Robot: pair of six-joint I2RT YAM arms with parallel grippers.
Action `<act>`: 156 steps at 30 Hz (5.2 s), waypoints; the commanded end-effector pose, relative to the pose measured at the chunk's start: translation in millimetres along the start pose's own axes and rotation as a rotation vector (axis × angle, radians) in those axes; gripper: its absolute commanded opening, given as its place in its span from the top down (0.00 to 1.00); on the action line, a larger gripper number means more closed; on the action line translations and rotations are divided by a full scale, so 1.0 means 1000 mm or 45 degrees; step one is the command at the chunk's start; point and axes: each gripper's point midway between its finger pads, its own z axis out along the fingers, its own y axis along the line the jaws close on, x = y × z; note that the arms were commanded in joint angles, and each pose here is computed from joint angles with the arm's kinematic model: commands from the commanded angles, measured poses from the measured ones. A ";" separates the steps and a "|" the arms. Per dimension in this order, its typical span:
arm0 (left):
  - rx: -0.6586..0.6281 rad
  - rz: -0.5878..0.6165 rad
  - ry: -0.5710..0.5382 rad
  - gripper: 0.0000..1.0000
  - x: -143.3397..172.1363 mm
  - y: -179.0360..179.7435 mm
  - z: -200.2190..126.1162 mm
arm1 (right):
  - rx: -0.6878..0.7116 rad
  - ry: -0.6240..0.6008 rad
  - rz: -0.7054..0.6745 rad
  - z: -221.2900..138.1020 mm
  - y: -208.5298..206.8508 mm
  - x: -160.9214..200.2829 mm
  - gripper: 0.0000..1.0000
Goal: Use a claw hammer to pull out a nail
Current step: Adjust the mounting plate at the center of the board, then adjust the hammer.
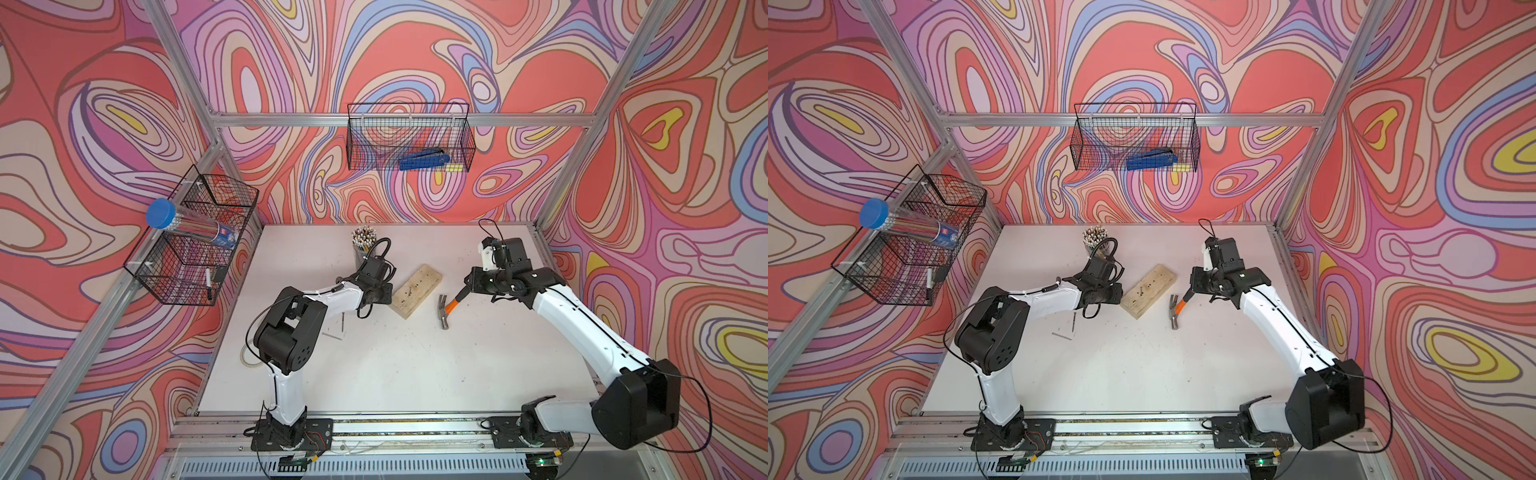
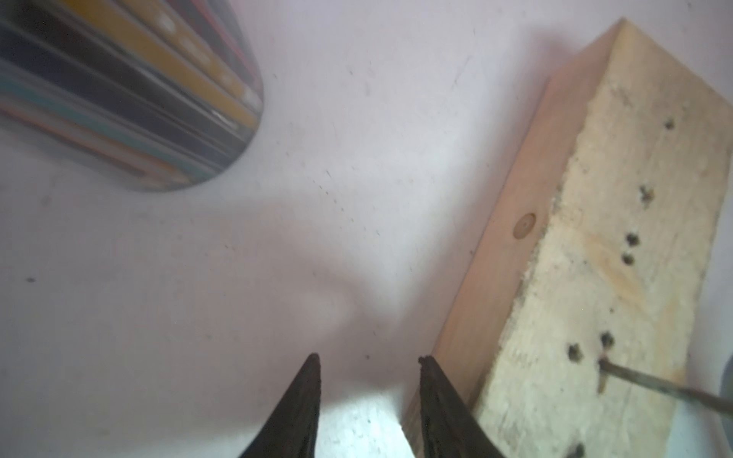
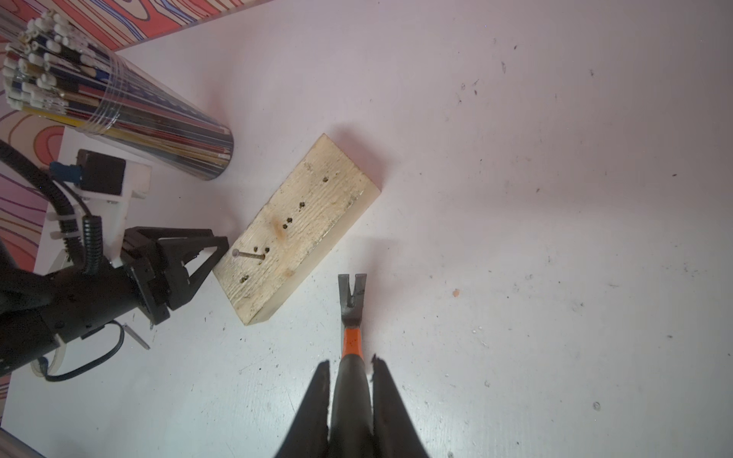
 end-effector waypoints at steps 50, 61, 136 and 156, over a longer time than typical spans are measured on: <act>0.223 0.356 -0.408 0.00 -0.031 -0.074 -0.110 | -0.204 -0.379 -0.130 -0.069 0.048 -0.079 1.00; 0.236 -0.084 -0.365 0.00 -0.052 -0.034 -0.121 | -0.549 -0.489 -0.216 -0.113 0.095 -0.079 1.00; 1.546 -0.395 -0.497 1.00 -0.097 -0.078 -0.231 | -0.700 -0.498 0.096 -0.095 0.044 -0.059 0.41; 1.604 -0.495 -0.569 1.00 -0.108 -0.071 -0.250 | -1.075 -0.358 0.205 -0.069 0.055 -0.025 0.43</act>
